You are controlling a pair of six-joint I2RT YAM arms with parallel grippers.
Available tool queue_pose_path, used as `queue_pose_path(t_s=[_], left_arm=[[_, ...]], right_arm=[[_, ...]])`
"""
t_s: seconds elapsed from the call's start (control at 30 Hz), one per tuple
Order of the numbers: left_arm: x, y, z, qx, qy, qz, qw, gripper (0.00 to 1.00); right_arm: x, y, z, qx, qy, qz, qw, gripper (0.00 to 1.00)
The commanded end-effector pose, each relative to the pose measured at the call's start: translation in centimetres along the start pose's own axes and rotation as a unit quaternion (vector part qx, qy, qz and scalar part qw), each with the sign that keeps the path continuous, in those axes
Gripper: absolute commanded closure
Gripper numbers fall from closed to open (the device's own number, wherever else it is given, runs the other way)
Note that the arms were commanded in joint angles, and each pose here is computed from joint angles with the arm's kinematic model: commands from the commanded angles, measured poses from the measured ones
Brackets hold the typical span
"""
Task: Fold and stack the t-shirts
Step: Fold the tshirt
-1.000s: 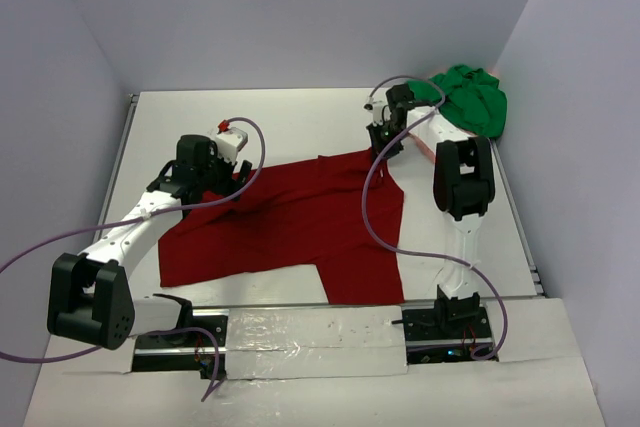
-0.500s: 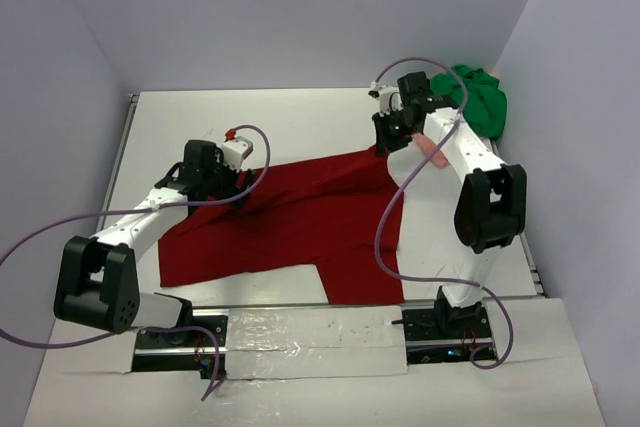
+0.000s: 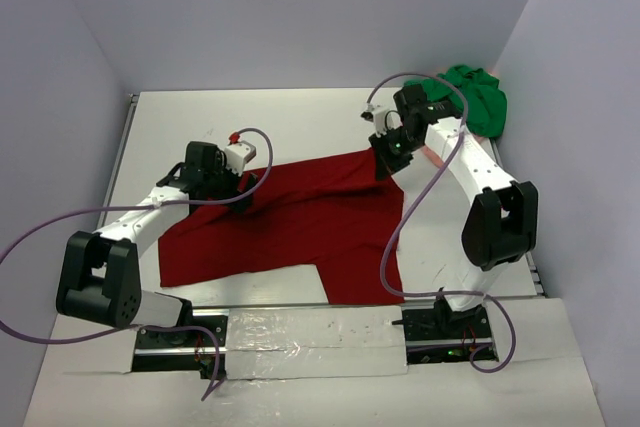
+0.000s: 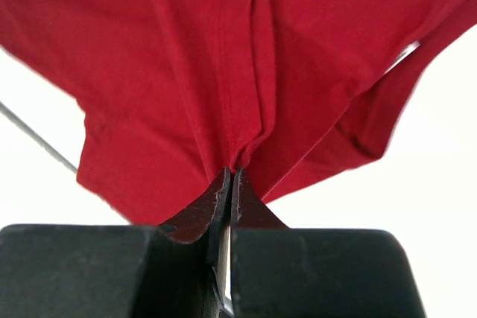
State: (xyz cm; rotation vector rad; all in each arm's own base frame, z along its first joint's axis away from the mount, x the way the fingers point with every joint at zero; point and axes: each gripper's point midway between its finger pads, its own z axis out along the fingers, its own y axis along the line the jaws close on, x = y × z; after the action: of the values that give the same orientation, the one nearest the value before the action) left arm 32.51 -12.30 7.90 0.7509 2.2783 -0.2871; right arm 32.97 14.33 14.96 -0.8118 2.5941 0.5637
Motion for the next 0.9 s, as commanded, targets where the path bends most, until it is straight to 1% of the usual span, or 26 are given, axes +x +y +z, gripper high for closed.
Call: queue_pose_path(t_s=[0.0,0.03,0.13,0.17,0.2,0.23,0.3,0.33,0.4,0.5,0.53,0.63,0.67,0.73,0.87], left_arm=[[-1.6,-0.3,-0.4,0.02,-0.015,0.008,1.0,0.12],[-1.7,-0.4,-0.4,0.022,-0.015,0.007,1.0,0.12],[-1.6,-0.7,-0.5,0.032,-0.008,0.008,0.999,0.12],[-1.3,-0.9,-0.4,0.038,-0.001,0.007,0.999,0.12],[-1.3,-1.0,-0.4,0.043,0.001,0.007,0.999,0.12],[-1.4,-1.1,-0.5,0.046,0.0,0.008,0.999,0.12],[-1.1,-1.5,-0.3,0.059,0.009,0.007,0.998,0.11],[-1.2,-1.6,-0.3,0.063,0.009,0.008,0.998,0.11],[-1.0,-1.8,-0.1,0.07,0.013,0.009,0.997,0.12],[-0.7,-2.0,0.1,0.079,0.017,0.011,0.997,0.12],[-0.6,-1.9,0.1,0.079,0.018,0.012,0.997,0.12],[-0.3,-1.5,0.4,0.076,0.023,0.012,0.997,0.11],[-0.3,-1.3,0.4,0.074,0.023,0.01,0.997,0.12],[-0.2,-0.6,0.6,0.058,0.023,0.005,0.998,0.12],[-0.4,1.2,1.2,0.02,0.016,-0.013,1.0,0.12]], right_arm=[[2.6,2.4,-1.5,-0.026,0.029,-0.019,0.999,1.0],[3.1,2.5,-1.4,-0.029,0.038,-0.022,0.999,1.0],[6.1,3.1,-1.0,-0.047,0.094,-0.018,0.994,1.0],[7.0,3.4,-0.9,-0.057,0.111,-0.02,0.992,0.91],[8.4,3.7,-0.4,-0.074,0.138,-0.017,0.988,0.76],[9.4,4.1,-0.3,-0.089,0.158,-0.019,0.983,0.53],[10.5,4.2,0.5,-0.102,0.175,-0.018,0.979,0.26],[10.4,3.7,0.9,-0.091,0.172,-0.02,0.981,0.24],[10.0,3.4,1.2,-0.087,0.165,-0.022,0.982,0.23],[7.5,2.7,1.5,-0.068,0.121,-0.038,0.99,0.22],[6.2,2.3,1.8,-0.059,0.098,-0.039,0.993,0.22],[3.4,1.6,2.2,-0.046,0.058,-0.041,0.996,0.22],[2.9,1.4,2.7,-0.046,0.055,-0.039,0.997,0.22],[0.8,0.9,3.1,-0.038,0.027,-0.038,0.998,0.23],[-1.2,1.1,4.2,-0.044,0.006,-0.042,0.998,0.23]])
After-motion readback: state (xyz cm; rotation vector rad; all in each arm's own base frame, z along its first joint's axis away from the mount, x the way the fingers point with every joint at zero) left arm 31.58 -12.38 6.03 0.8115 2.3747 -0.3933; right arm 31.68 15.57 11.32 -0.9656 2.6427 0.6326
